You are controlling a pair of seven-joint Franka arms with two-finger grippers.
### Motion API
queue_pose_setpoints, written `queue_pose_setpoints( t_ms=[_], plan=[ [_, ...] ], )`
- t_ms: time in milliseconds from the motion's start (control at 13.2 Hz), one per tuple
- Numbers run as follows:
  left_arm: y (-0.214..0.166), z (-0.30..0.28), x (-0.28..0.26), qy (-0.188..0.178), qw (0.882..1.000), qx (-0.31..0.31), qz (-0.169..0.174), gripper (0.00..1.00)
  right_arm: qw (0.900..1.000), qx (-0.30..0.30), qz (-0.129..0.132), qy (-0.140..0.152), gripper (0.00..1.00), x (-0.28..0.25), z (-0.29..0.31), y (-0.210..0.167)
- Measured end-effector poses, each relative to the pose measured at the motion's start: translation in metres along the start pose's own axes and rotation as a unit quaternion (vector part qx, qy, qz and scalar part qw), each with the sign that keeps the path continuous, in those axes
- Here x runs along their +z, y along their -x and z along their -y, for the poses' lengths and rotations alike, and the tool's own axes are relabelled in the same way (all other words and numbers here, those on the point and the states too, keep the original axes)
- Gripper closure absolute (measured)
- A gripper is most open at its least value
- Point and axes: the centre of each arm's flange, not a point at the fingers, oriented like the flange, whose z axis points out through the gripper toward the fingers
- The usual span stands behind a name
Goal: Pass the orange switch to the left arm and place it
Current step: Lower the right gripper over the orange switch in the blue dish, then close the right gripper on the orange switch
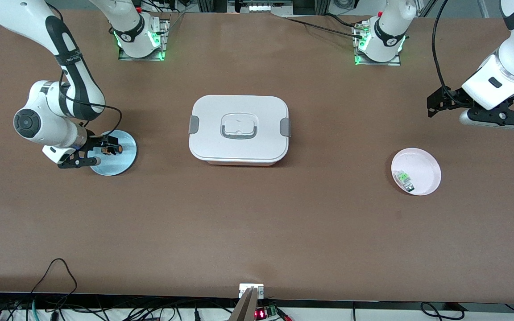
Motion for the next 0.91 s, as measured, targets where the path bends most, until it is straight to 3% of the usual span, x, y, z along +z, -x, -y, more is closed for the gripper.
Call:
queue_pose_setpoints(
  t_ms=[910],
  plan=[
    [0.0, 0.0, 0.0, 0.0, 1.0, 0.0, 0.0, 0.0, 1.0, -0.001, -0.001, 0.002, 0.0, 0.023, 0.003, -0.005]
  ],
)
